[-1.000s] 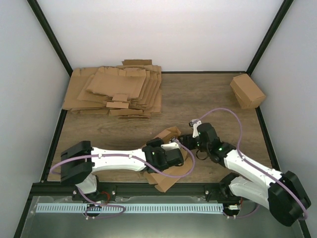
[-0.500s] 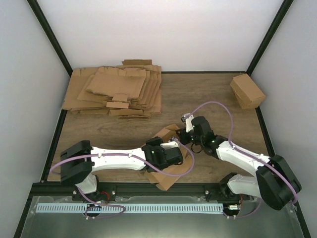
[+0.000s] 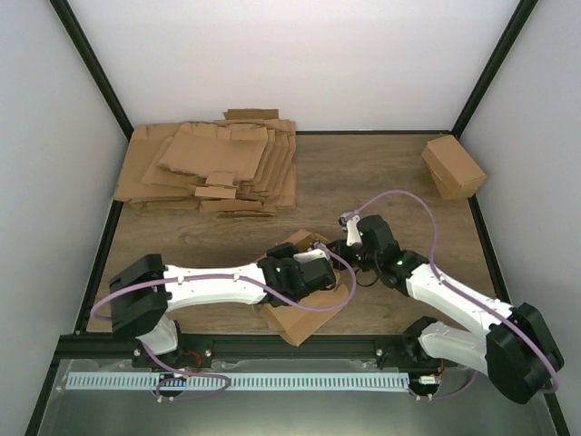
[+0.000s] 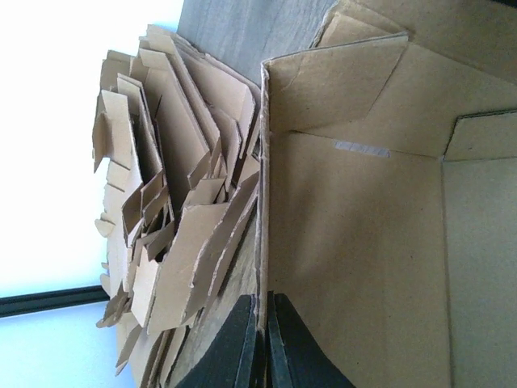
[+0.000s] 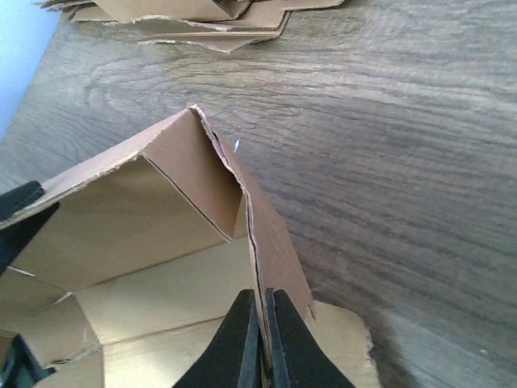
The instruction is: Fold the paper box
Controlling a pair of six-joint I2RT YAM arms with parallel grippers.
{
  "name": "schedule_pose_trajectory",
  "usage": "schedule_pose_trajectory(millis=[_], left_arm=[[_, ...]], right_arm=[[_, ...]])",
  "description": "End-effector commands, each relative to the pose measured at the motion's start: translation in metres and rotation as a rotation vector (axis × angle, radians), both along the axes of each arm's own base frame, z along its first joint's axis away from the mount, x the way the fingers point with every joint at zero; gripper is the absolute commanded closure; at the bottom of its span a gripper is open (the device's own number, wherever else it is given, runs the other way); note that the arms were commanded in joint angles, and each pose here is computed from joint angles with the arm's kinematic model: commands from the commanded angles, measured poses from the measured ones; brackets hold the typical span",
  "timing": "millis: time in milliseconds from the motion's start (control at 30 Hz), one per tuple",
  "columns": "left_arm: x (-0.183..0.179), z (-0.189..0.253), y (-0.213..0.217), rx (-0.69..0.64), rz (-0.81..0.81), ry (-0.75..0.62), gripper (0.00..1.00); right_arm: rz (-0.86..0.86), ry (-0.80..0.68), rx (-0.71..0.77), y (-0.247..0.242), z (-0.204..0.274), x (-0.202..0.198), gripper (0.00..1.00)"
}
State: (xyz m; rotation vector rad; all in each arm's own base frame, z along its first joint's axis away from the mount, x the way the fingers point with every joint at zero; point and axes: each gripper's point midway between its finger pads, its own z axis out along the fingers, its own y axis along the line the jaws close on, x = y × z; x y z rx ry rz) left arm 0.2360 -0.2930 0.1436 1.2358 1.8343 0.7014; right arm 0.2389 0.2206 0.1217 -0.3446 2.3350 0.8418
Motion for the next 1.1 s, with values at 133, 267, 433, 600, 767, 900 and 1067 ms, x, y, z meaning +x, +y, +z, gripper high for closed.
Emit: schedule_pose_trajectory(millis=[133, 267, 433, 600, 767, 900, 1067], left_arm=[[-0.003, -0.003, -0.012, -0.048, -0.013, 0.034, 0.96], [-0.014, -0.006, -0.015, -0.019, -0.047, 0.015, 0.96], [-0.027, -0.008, -0.023, 0.021, -0.089, -0.015, 0.96], [-0.045, -0.012, -0.034, 0.038, -0.143, -0.018, 0.96], [-0.058, -0.017, -0.044, 0.003, -0.164, 0.037, 0.92], [-0.072, -0.015, -0.060, -0.124, -0.208, 0.188, 0.70], [-0.070, -0.003, -0.069, -0.337, -0.156, 0.455, 0.55]], right_arm=[[-0.041, 0.092, 0.067, 0.004, -0.008, -0.011, 0.99], [-0.034, 0.130, 0.082, 0.005, -0.024, -0.020, 0.99], [-0.056, 0.116, 0.092, -0.001, -0.032, -0.023, 0.99], [-0.047, 0.076, 0.110, -0.003, -0.029, -0.025, 0.99], [-0.040, 0.008, 0.113, -0.006, -0.021, -0.023, 0.99], [-0.025, -0.070, 0.108, -0.007, -0.010, -0.020, 0.99], [0.012, -0.188, 0.101, -0.007, 0.002, -0.016, 0.99]])
